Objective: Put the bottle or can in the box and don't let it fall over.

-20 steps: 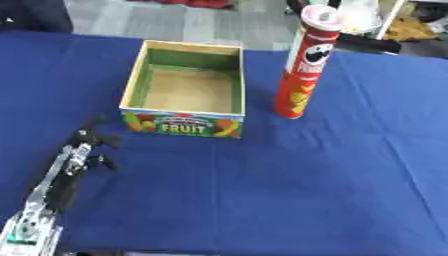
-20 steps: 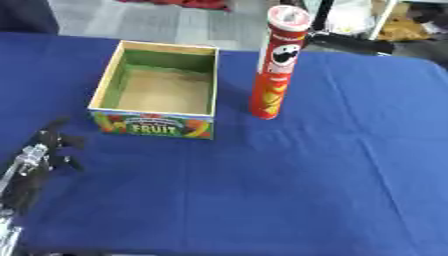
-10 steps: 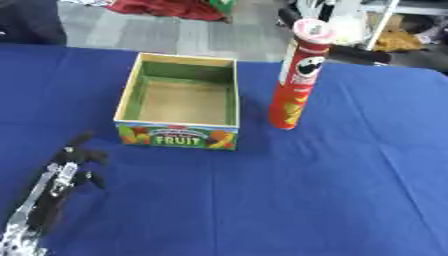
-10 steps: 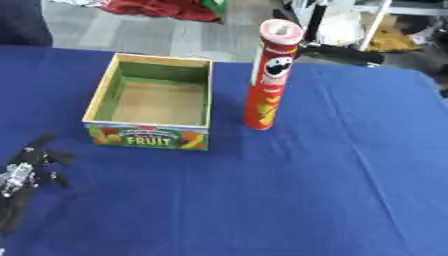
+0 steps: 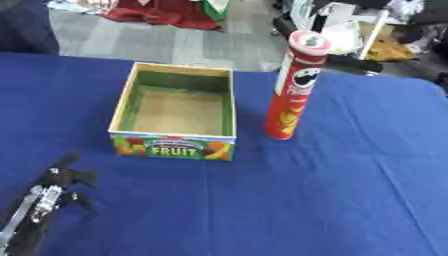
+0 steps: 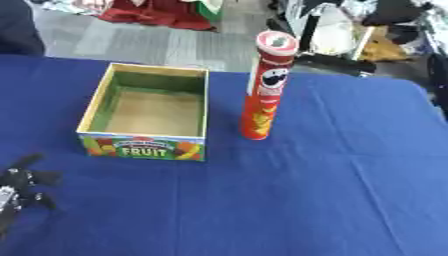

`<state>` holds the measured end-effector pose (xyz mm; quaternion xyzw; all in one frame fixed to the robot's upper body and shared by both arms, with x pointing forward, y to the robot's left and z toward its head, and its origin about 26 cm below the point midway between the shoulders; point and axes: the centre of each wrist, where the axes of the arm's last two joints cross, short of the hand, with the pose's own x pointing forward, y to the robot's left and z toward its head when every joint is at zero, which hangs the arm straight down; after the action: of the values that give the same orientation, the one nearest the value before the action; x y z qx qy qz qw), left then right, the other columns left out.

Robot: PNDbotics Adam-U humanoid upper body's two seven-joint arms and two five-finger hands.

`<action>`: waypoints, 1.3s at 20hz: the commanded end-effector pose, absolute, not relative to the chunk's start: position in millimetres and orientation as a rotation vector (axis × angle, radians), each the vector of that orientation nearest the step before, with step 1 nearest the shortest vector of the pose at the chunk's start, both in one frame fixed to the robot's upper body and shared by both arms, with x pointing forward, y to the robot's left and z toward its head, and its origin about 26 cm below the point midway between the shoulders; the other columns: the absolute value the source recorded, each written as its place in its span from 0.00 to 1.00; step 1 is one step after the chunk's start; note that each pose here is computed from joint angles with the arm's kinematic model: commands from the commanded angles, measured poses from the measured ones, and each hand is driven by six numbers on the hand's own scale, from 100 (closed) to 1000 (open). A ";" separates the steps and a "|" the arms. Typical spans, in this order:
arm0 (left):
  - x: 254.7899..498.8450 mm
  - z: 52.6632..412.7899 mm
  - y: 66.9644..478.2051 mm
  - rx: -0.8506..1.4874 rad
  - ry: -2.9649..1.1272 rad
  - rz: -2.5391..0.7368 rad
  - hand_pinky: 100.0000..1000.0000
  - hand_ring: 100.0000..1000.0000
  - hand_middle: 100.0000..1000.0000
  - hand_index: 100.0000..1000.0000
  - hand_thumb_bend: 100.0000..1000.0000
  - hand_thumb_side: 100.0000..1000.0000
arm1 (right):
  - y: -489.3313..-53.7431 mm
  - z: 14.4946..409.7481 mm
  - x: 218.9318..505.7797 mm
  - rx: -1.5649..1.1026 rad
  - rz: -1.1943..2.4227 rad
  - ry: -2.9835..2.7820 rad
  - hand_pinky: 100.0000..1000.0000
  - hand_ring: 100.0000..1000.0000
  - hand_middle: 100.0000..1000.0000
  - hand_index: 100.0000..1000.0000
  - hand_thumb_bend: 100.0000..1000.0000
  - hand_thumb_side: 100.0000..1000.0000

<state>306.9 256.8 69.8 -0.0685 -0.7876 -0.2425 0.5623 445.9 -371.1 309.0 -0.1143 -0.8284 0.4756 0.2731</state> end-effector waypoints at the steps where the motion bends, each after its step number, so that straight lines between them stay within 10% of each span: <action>1: 308.7 77.7 256.0 -0.160 -1.874 -0.604 0.41 0.81 0.51 0.97 0.00 0.84 | -356.4 315.2 453.5 -0.325 1.626 -2.173 1.00 0.93 0.96 0.97 0.00 0.11; 5: 309.4 78.2 254.5 -0.166 -1.876 -0.607 0.41 0.81 0.51 0.97 0.00 0.84 | -334.9 308.4 461.7 -0.314 1.744 -2.097 1.00 0.95 0.97 0.98 0.00 0.11; 10: 309.4 77.2 255.3 -0.161 -1.870 -0.604 0.40 0.81 0.51 0.97 0.00 0.84 | -322.8 304.4 462.3 -0.307 1.888 -1.981 1.00 0.97 0.99 1.00 0.00 0.42; 26: 307.5 73.2 259.7 -0.138 -1.855 -0.593 0.40 0.82 0.51 0.97 0.00 0.85 | -316.7 297.7 456.8 -0.446 2.141 -1.710 1.00 0.99 0.99 1.00 0.00 0.79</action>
<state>307.1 255.8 67.8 -0.0678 -0.7837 -0.2477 0.5656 460.6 -306.5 281.6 -0.1638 -0.6986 0.6329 0.2910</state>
